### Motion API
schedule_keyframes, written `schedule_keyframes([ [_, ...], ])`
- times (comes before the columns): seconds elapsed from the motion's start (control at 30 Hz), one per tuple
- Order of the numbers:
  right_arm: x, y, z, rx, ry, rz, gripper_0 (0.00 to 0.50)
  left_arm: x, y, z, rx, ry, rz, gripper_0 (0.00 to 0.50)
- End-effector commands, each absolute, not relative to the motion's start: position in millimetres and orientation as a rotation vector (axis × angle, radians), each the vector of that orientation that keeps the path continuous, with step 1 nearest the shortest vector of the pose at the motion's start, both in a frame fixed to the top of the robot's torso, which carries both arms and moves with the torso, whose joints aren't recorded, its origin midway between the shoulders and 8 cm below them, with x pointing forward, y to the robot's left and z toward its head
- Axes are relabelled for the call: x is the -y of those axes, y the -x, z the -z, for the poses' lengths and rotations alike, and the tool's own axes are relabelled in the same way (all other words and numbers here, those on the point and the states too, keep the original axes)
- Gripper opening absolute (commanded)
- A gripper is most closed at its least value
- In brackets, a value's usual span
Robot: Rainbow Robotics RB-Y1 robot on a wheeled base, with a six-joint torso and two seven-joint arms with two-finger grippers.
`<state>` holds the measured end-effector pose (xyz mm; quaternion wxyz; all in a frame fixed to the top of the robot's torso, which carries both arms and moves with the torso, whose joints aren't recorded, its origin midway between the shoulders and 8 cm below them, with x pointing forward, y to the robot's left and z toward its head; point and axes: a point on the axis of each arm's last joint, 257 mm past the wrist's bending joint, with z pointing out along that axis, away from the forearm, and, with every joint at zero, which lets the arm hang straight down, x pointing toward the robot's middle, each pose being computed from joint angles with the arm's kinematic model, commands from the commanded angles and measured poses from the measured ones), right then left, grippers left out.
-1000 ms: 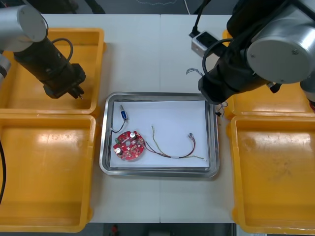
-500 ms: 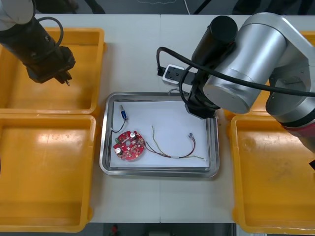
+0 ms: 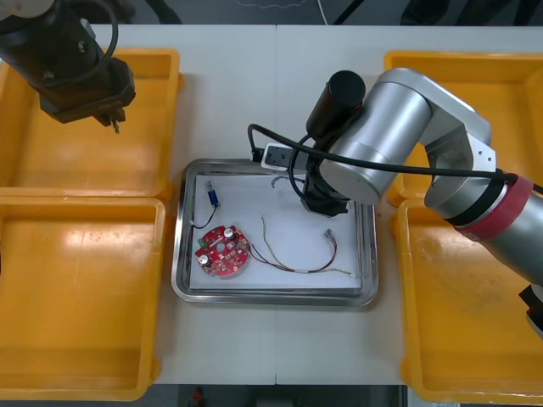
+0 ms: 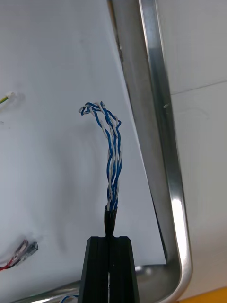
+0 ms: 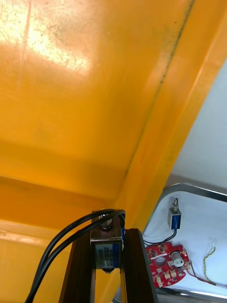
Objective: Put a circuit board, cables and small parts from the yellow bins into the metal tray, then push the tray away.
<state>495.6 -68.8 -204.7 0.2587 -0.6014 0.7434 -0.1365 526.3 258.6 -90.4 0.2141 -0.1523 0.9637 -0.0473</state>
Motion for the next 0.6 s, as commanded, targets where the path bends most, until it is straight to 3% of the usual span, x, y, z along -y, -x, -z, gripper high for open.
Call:
schedule_keyframes([
  [0.03,57,-491,225,-1.909,1.756,0.401,0.0,-272,-519,76,-2.624,0.171,0.026,0.0],
  [0.6,79,-510,232,-1.889,1.78,0.51,0.0,-266,-515,80,-2.611,0.112,0.019,0.0],
])
